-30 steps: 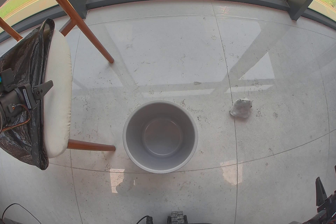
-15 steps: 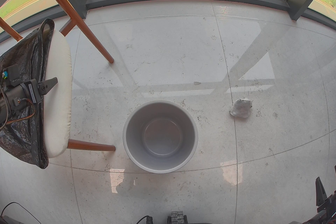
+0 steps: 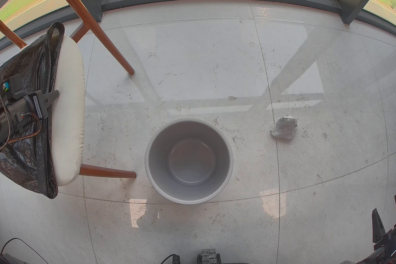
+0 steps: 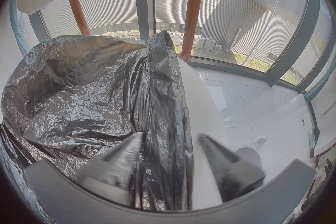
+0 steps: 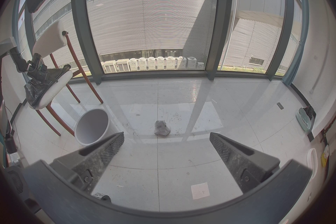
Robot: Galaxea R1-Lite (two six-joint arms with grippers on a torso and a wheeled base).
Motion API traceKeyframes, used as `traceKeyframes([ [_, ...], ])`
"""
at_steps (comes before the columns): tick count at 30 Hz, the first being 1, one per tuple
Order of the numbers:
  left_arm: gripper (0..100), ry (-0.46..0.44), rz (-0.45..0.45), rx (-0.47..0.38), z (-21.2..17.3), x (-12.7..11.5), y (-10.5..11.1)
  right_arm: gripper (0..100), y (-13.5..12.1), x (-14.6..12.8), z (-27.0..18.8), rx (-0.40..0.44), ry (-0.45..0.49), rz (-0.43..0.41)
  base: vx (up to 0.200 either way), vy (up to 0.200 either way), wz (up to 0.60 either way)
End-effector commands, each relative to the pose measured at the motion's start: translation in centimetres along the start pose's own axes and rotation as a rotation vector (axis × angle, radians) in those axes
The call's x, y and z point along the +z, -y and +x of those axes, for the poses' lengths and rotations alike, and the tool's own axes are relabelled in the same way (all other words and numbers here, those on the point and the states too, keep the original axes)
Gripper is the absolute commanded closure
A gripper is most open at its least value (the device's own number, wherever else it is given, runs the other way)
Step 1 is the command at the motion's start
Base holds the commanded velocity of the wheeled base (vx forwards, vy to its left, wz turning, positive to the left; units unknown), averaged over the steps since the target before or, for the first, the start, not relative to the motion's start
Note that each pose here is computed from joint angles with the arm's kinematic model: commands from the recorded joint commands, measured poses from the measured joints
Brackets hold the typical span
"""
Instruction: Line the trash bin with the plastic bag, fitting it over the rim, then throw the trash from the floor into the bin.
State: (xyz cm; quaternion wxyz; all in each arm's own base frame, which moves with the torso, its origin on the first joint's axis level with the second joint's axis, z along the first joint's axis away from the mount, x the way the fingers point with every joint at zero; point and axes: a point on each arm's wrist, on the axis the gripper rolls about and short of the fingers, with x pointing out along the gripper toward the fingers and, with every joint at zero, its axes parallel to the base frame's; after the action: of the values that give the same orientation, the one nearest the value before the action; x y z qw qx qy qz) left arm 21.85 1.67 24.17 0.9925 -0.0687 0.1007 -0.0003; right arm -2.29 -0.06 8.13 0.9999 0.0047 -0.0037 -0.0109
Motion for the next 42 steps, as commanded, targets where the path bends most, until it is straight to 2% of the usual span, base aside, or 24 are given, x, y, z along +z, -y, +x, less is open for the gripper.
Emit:
traceKeyframes([
  [1, 100, -0.005, -0.001, -0.003, -0.1, -0.1, 0.0, 0, 0.0, -0.5, 0.0, 0.0, -0.001, 0.0, 0.0, 0.0, 0.0],
  [10, 100, -0.005, -0.004, -0.016, -0.3, -0.2, 0.1, 0, 0.0, -0.5, 0.0, 0.0, -0.001, 0.0, 0.0, 0.0, 0.0],
  [18, 100, -0.005, -0.053, -0.094, -0.7, 0.1, -0.2, 0, 0.0, -0.5, 0.0, -0.001, -0.001, 0.006, 0.0, 0.0, 0.0],
  [19, 100, -0.006, -0.083, -0.104, -0.8, 0.1, -1.0, 0, 0.0, -0.5, 0.0, -0.003, -0.003, 0.006, 0.0, 0.0, 0.0],
  [30, 100, -0.073, -0.163, -0.191, -0.2, -0.7, -5.5, 0, 0.0, -0.5, 0.0, -0.003, -0.001, 0.006, 0.0, 0.0, 0.0],
  [33, 100, -0.081, -0.189, -0.246, 0.1, -0.6, -6.5, 0, 0.0, -0.5, 0.0, -0.003, -0.001, 0.006, 0.0, 0.0, 0.0],
  [37, 100, -0.078, -0.296, -0.349, -0.4, 0.5, -6.1, 0, 0.0, -0.5, 0.0, -0.003, -0.001, 0.006, 0.0, 0.0, 0.0],
  [42, 100, -0.071, -0.419, -0.395, -1.4, 1.7, -5.4, 0, 0.0, -0.5, 0.0, -0.001, -0.001, 0.001, 0.0, 0.0, 0.0],
])
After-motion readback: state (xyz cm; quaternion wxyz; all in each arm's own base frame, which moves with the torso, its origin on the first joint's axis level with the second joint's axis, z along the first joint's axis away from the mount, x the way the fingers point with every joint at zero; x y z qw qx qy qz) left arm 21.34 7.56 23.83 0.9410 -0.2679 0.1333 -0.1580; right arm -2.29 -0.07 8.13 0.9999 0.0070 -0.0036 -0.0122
